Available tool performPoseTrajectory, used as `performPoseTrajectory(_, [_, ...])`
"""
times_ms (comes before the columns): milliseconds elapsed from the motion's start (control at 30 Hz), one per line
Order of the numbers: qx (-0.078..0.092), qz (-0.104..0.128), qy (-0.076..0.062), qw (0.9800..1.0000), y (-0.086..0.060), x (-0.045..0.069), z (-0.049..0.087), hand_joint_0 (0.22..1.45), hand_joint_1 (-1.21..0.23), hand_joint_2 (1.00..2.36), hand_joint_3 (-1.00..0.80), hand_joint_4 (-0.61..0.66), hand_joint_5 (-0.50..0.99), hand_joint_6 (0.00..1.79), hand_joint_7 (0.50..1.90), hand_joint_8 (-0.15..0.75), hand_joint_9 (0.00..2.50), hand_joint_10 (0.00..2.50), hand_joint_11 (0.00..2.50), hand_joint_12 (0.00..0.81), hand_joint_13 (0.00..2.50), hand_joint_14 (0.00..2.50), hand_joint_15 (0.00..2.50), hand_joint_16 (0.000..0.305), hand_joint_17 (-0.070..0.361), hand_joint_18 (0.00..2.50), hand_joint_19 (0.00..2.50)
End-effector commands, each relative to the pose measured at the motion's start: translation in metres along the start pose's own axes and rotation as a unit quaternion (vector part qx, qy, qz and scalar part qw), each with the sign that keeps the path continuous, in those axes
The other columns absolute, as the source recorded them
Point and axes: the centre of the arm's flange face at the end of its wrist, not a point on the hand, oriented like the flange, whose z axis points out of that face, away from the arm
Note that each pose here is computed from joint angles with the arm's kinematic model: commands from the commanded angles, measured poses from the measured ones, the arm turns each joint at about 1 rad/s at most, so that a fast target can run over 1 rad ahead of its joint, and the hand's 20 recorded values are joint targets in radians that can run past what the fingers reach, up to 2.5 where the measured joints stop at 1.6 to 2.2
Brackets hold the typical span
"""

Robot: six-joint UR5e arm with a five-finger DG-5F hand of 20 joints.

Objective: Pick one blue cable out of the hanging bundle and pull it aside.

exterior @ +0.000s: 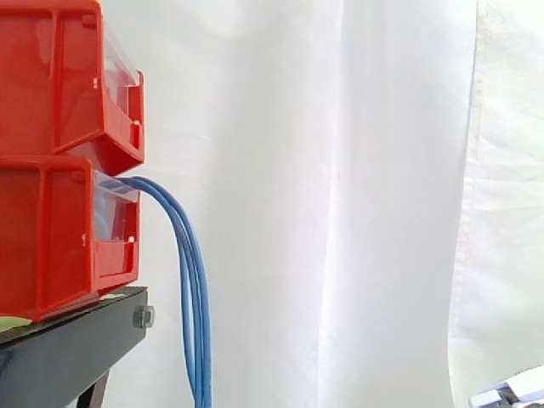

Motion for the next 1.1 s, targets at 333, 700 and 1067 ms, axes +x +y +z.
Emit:
performPoseTrajectory(333, [0.0,0.0,0.0,1.0,-0.0003,-0.0002,0.0,0.5,-0.68,1.0,-0.5,-0.01,-0.11,0.91,1.04,0.286,1.19,0.02,0.56,0.291,0.84,0.02,0.7,0.029,0.065,0.54,0.66])
performPoseTrajectory(700, [0.0,0.0,0.0,1.0,0.0006,-0.0004,-0.0002,0.48,-0.64,1.0,-0.5,-0.01,-0.11,0.9,1.07,0.291,1.2,0.02,0.56,0.291,0.85,0.02,0.7,0.029,0.065,0.54,0.66])
performPoseTrajectory(1067, [0.0,0.0,0.001,1.0,-0.0002,0.0008,0.0,0.44,-0.63,1.0,-0.5,-0.01,-0.11,0.9,1.05,0.303,1.21,0.02,0.55,0.308,0.85,0.02,0.69,0.032,0.072,0.54,0.67])
